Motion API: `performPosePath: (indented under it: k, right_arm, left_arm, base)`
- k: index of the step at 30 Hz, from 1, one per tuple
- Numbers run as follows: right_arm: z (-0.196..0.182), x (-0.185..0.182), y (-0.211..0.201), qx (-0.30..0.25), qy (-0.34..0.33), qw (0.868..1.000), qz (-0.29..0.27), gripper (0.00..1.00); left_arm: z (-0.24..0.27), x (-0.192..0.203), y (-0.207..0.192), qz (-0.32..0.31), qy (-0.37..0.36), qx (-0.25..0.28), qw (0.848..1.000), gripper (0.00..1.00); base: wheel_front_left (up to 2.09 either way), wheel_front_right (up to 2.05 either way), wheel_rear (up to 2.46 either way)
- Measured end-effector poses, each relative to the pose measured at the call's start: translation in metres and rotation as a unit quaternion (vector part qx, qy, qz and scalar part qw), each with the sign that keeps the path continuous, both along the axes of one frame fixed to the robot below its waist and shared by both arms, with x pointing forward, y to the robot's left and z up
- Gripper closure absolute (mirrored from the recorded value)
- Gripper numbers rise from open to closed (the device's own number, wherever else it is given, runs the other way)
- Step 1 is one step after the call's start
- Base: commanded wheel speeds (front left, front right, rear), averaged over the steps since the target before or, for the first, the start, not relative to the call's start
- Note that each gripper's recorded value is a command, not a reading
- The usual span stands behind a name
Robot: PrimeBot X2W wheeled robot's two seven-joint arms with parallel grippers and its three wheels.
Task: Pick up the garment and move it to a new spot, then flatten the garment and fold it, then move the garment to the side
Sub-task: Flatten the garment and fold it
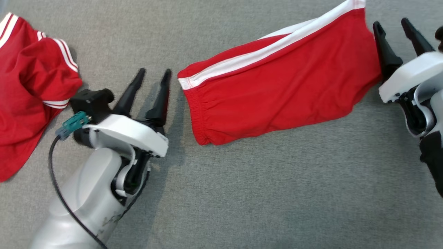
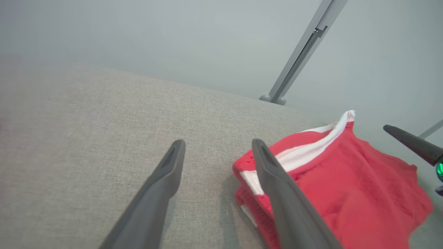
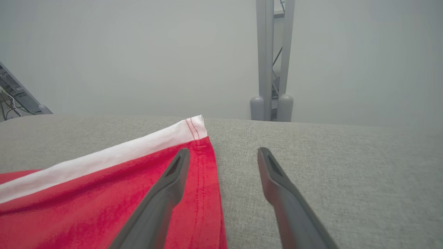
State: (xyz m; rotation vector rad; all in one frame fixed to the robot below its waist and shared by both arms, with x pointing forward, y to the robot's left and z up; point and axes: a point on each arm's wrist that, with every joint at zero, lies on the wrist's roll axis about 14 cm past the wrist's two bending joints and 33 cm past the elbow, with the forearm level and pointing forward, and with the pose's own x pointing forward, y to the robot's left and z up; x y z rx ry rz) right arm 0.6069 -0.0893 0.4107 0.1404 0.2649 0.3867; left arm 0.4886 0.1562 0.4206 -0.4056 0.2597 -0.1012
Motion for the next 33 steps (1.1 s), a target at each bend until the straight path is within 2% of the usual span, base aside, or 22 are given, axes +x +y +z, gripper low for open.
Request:
performPosePath:
  k: [8, 12, 15, 24, 33]
  right_arm:
    - [0.025, -0.034, -0.031, 0.019, -0.044, 0.998, -0.044, 0.00]
    - [0.047, -0.055, -0.047, 0.035, -0.079, 0.994, -0.070, 0.00]
    - [0.050, -0.084, -0.064, 0.025, -0.092, 0.991, -0.090, 0.00]
    - [0.059, -0.122, -0.078, 0.006, -0.109, 0.988, -0.106, 0.00]
    - [0.069, -0.131, -0.075, 0.004, -0.110, 0.988, -0.107, 0.00]
  left_arm:
    - [0.054, -0.003, 0.028, 0.051, -0.087, 0.074, 0.992, 0.00]
    - [0.072, -0.013, 0.029, 0.055, -0.118, 0.085, 0.988, 0.00]
    - [0.082, -0.022, 0.033, 0.058, -0.135, 0.097, 0.984, 0.00]
    - [0.068, -0.040, 0.033, 0.044, -0.121, 0.126, 0.984, 0.00]
    - [0.054, -0.046, 0.030, 0.035, -0.104, 0.133, 0.985, 0.00]
  base:
    - [0.00, 0.00, 0.00]
    - [0.00, 0.00, 0.00]
    - [0.00, 0.00, 0.00]
    - [0.00, 0.00, 0.00]
    - [0.00, 0.00, 0.00]
